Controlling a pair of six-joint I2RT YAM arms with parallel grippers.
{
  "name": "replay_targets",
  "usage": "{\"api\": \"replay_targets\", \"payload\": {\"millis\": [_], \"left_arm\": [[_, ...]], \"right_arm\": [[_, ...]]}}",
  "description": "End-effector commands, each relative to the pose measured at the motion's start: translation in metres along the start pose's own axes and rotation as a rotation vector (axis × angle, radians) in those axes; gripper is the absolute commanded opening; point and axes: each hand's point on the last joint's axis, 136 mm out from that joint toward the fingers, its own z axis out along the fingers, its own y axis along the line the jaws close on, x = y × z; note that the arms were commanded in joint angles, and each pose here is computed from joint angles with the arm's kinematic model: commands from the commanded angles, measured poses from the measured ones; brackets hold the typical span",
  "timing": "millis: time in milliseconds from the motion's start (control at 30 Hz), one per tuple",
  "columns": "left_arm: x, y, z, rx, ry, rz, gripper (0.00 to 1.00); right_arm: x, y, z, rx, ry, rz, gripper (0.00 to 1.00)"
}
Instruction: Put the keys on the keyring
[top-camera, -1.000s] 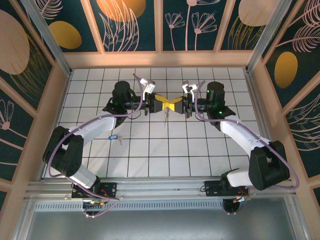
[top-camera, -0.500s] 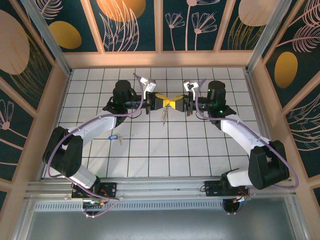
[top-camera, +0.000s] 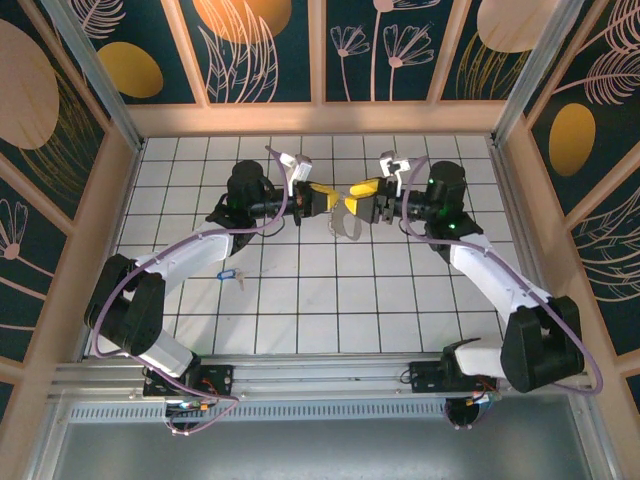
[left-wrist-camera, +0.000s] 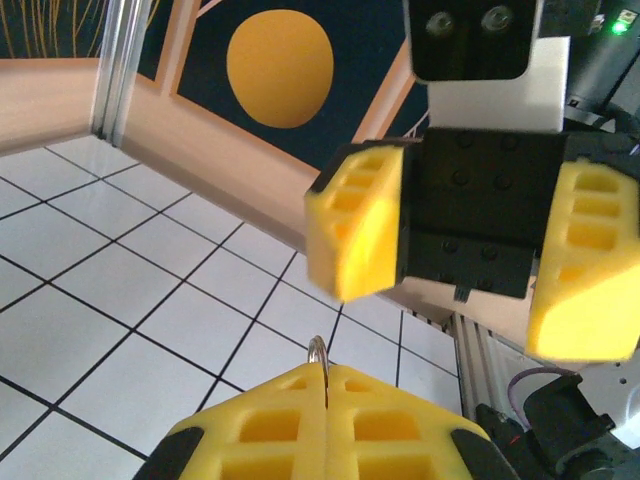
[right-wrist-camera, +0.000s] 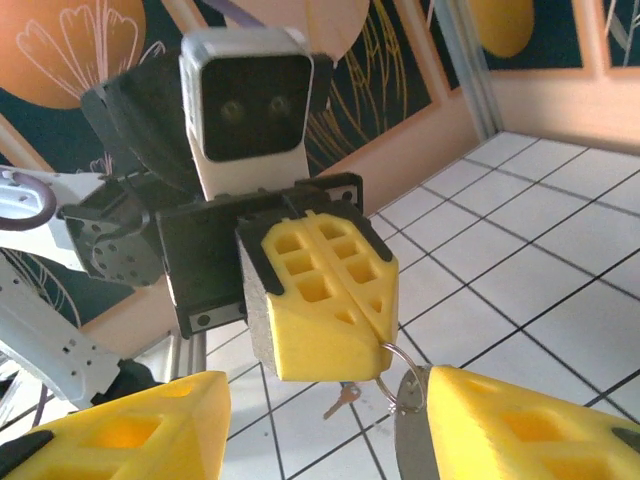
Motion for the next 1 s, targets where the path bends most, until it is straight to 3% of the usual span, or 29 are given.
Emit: {"api": "replay_targets", "payload": {"millis": [0, 700, 833, 967], "left_arm": [[-0.009, -0.007, 0.0, 0.011, -0.015, 0.053, 0.0], [-0.002, -0.033, 0.0, 0.163, 0.069, 0.09, 0.0], [-0.002, -0.035, 0.0, 0.171, 0.079, 0.093, 0.0], [-0.001, -0.036, 0.0, 0.174, 0.086, 0.094, 0.0]], "right_arm": [[-0.011, 0.006, -0.011, 0.014, -0.051, -0.048, 0.56], [0.015, 0.003, 0.0, -0.072, 0.021, -0.012, 0.52], [0.017, 0.004, 0.006, -0.089, 0.034, -0.009, 0.49], [0.019, 0.004, 0.008, -0.095, 0.04, -0.011, 0.39]]}}
